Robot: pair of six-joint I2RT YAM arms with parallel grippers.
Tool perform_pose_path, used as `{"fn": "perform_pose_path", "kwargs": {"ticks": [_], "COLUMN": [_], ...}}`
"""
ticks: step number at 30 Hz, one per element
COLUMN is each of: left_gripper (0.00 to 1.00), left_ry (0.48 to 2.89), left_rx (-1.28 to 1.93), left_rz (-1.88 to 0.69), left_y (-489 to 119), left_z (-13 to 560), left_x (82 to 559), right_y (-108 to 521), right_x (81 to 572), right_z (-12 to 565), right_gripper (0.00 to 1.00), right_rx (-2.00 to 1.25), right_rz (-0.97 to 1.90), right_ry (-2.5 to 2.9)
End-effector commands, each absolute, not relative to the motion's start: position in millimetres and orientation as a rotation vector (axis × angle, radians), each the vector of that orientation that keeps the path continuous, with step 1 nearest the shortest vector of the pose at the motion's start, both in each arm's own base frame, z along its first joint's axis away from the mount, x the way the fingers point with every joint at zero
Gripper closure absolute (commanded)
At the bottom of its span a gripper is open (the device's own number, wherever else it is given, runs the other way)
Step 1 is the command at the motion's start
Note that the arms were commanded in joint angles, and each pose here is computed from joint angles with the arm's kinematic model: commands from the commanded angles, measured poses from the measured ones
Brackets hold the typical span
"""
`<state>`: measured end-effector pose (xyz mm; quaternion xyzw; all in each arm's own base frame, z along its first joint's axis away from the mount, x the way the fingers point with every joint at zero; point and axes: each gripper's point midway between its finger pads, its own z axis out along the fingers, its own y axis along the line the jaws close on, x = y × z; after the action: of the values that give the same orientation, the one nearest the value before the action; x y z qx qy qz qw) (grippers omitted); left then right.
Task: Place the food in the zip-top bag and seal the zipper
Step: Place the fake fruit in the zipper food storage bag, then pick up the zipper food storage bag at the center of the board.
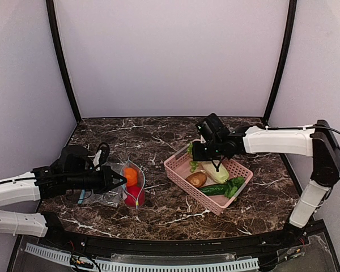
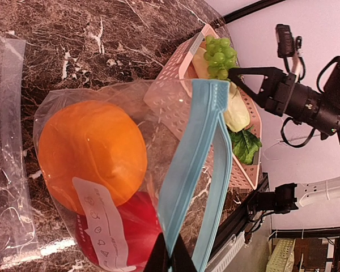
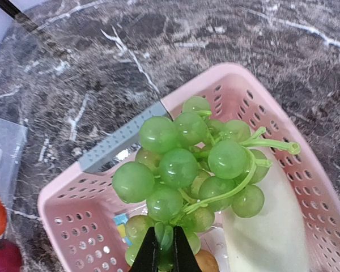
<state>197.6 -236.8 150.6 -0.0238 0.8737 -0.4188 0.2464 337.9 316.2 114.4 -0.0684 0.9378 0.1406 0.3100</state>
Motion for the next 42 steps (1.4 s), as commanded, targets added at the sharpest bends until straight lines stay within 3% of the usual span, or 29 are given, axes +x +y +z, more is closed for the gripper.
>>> {"fn": "perform_pose_path", "kwargs": {"ticks": [1, 21, 31, 42], "left_gripper": [0.99, 0.99, 0.99, 0.99], "left_ry": [2.381, 2.337, 2.27, 2.288], "left_rx": [-0.066, 0.085, 0.085, 0.131], "left_rz": [-1.137, -1.277, -1.404, -1.479], "left_y": [-234.4, -271.3, -303.7, -348.4], "left_z": [149.8, 171.7, 183.5, 168.4], "left_x": [197.4, 206.0, 211.6, 209.1], "right_y": [307.2, 327.0, 359.5, 379.5], "right_x": [337.5, 211.0, 157.6, 134.9], "right_z": [168.8, 278.0, 290.4, 288.0], "right_gripper": [1.0, 1.0, 1.0, 1.0], "right_rx": [-0.245, -0.794, -0.948, -0.914], "right_rz": [0.439, 1.06, 1.318, 1.522], "right_ry": [2.318, 2.006, 1.958, 1.965]}}
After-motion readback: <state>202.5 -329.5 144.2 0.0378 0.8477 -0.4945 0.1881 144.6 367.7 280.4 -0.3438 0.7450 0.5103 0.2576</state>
